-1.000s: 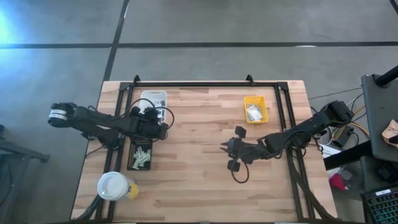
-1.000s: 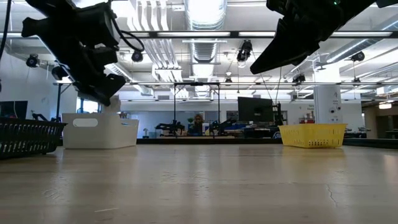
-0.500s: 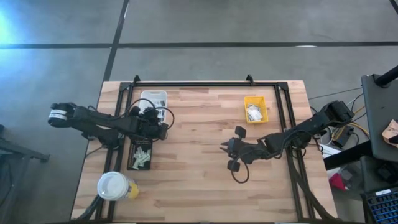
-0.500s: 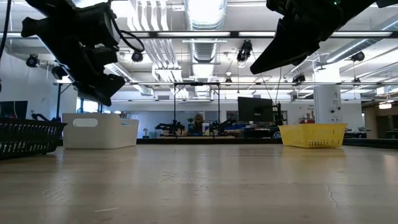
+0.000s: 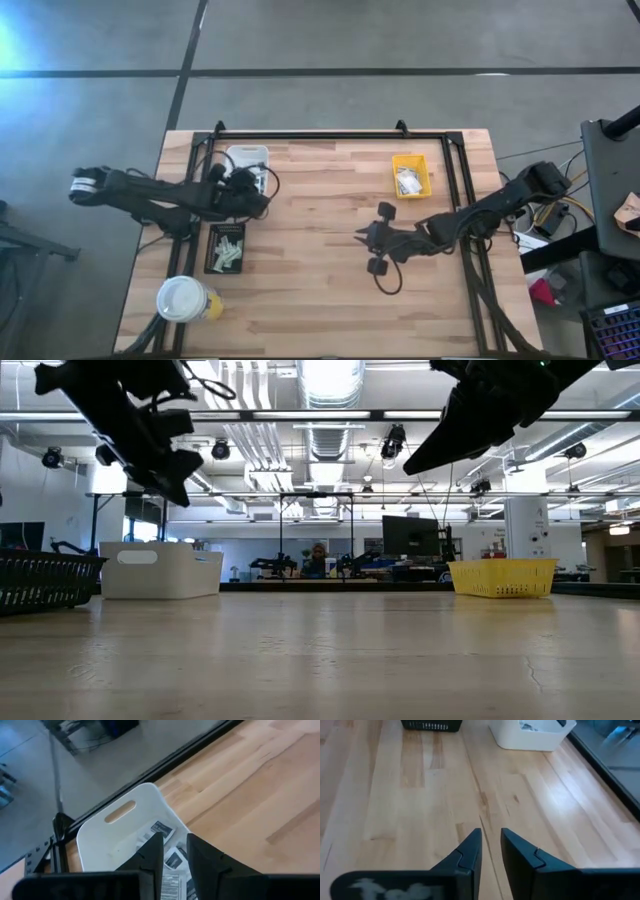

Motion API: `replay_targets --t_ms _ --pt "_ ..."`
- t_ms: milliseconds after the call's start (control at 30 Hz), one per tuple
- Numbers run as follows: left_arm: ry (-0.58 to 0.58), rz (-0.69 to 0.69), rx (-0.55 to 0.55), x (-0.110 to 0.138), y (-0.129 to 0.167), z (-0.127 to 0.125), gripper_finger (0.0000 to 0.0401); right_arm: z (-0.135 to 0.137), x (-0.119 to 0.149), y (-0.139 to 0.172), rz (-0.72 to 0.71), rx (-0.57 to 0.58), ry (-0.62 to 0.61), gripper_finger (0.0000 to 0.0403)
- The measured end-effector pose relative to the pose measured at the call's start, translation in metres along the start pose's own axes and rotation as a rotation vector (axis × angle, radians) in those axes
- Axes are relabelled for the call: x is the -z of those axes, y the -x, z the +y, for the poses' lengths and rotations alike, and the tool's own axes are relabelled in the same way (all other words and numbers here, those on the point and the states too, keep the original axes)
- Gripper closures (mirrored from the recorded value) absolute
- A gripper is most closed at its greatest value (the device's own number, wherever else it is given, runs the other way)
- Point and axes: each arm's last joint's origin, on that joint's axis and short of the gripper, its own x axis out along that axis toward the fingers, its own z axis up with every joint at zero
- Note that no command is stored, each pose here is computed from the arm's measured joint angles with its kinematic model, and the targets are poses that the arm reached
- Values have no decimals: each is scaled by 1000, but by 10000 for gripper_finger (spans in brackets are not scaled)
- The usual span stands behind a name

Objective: Pick & Place First Aid Supplies
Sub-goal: Return to Home Position

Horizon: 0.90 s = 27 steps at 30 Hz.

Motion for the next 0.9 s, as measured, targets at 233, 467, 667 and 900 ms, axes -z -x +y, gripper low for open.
replay_targets --t_ms 233,467,667,900 --pt "1 -10 130 -6 15 15 320 -11 -8 15 -28 5 59 328" --pt "-9 -89 374 -5 23 18 321 -34 -23 36 -96 32 69 339" --pt "-48 -277 693 2 23 10 321 -53 -29 48 -124 70 78 346" --pt "-27 -479 949 25 19 9 321 -75 -32 54 -125 132 84 346"
